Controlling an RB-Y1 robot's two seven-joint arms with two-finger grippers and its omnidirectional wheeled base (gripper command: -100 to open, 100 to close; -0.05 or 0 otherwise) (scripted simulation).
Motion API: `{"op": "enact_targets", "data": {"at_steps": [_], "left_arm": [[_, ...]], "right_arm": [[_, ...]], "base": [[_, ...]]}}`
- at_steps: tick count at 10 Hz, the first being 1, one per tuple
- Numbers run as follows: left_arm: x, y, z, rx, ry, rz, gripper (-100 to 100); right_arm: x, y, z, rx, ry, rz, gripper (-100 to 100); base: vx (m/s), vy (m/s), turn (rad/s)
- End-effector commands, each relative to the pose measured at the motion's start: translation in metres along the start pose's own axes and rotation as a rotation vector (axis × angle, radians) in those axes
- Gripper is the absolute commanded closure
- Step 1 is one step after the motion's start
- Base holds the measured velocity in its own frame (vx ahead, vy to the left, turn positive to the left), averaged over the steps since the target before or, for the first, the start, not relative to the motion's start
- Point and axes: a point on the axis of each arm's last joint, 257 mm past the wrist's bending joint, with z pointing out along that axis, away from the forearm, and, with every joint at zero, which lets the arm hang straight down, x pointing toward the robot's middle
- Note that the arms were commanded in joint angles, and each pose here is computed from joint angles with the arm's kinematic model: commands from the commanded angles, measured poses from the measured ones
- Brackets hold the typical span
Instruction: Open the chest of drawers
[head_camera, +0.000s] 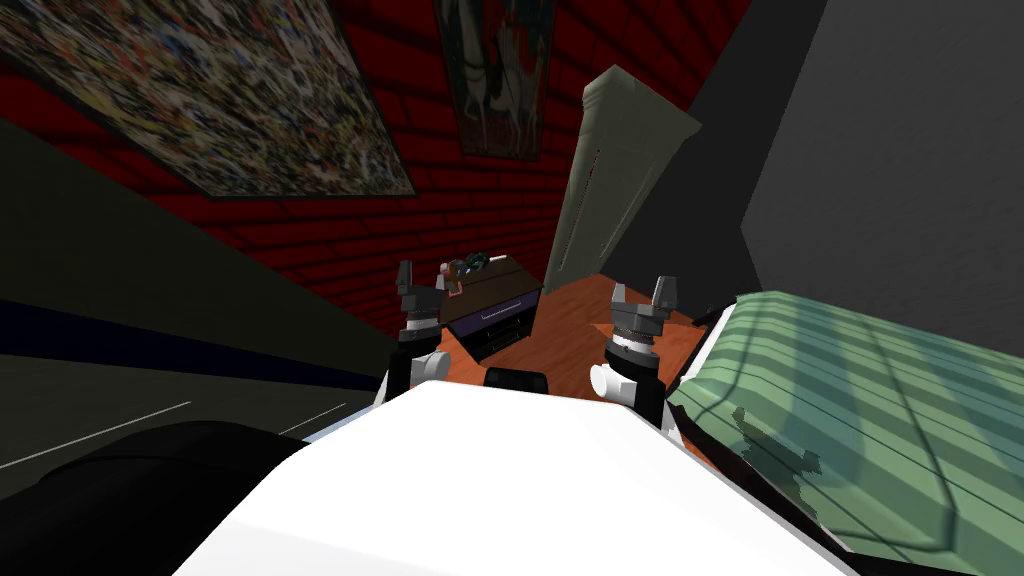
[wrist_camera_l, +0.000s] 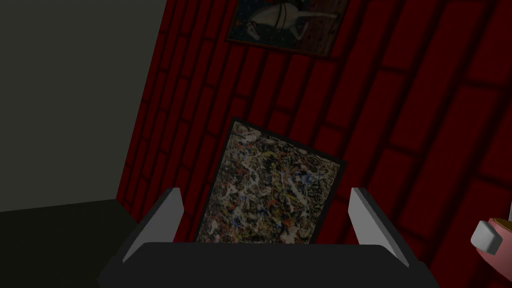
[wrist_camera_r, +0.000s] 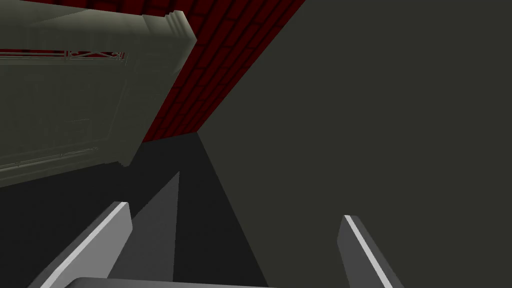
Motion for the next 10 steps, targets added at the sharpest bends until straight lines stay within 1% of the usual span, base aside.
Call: {"op": "enact_targets", "data": {"at_steps": [1,9,10], "left_arm": [[0.0000,0.0000,0.0000,0.000,0.000,0.000,0],[0.0000,-0.0002,0.0000,0.000,0.000,0.000,0],[0.0037,0.0040,-0.0007,-0.009,0.033,0.013,-100]], "right_arm": [[0.0000,0.0000,0.0000,0.000,0.000,0.000,0],[0.0000,0.0002,0.0001,0.000,0.000,0.000,0],[0.0000,0.0002,0.0001,0.000,0.000,0.000,0]], "base": [[0.000,0.000,0.000],[0.000,0.000,0.000],[0.012,-0.009,0.014]]}}
